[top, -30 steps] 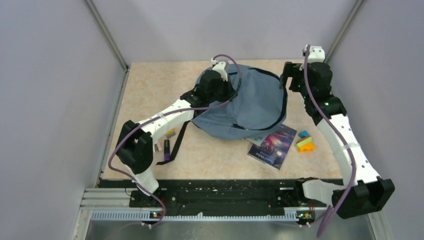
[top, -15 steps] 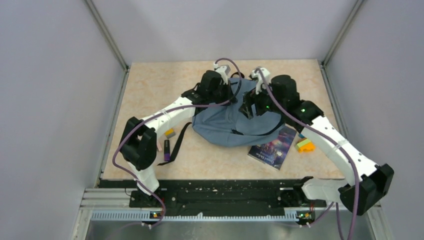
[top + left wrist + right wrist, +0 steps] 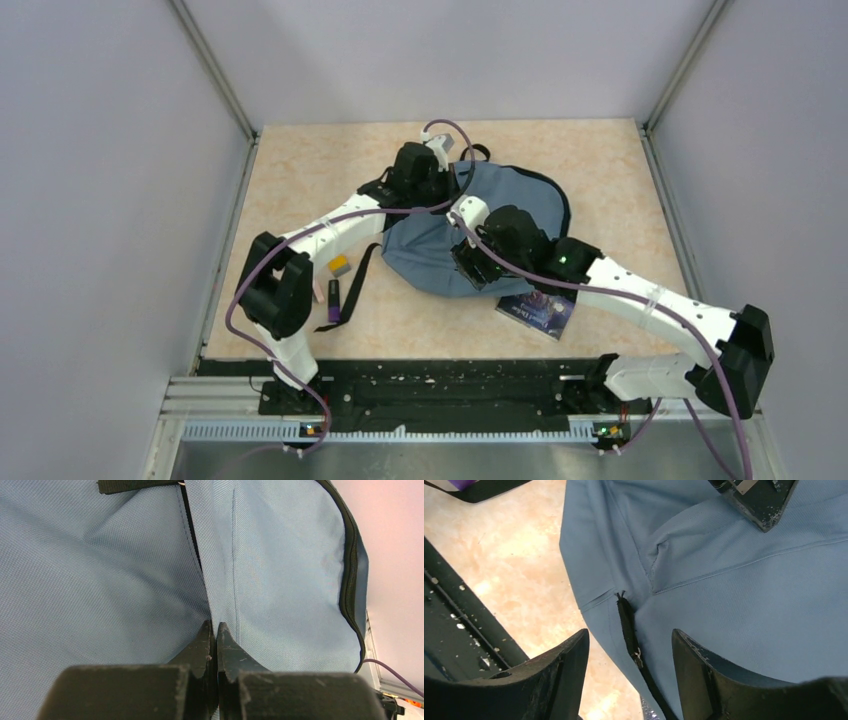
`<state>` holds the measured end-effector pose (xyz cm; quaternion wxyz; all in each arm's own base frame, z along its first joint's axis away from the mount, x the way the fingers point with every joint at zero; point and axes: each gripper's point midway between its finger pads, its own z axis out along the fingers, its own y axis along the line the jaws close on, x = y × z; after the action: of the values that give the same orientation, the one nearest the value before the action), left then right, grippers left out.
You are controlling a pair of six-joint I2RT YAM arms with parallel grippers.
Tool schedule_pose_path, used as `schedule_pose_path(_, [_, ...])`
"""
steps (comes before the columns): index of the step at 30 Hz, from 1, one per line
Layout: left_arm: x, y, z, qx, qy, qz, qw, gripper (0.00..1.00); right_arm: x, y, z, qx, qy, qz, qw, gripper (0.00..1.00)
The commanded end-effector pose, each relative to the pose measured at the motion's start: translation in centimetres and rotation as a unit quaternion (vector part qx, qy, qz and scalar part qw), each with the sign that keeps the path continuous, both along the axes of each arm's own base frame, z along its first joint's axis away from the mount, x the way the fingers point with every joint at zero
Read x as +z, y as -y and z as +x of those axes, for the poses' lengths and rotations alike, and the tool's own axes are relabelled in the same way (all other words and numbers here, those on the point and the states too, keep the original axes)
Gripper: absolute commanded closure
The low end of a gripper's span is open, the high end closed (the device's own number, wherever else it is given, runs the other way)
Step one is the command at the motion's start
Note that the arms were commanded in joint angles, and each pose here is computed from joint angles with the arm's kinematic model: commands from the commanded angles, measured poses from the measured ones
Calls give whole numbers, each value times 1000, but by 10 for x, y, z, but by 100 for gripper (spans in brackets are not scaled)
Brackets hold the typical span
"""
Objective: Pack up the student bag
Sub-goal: Unzip the student bag at the center of the board.
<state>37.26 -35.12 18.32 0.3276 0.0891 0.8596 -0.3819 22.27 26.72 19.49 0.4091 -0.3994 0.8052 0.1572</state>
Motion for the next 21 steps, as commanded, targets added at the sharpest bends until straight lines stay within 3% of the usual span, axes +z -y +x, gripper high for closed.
schedule_pose_path(1, [45, 13, 5, -16, 52, -59, 997, 100, 6, -8, 11, -14, 36, -1, 999, 40])
schedule_pose_path(21, [46, 12, 7, -16, 53, -49, 997, 100, -40, -15, 12, -50, 41, -83, 994, 54])
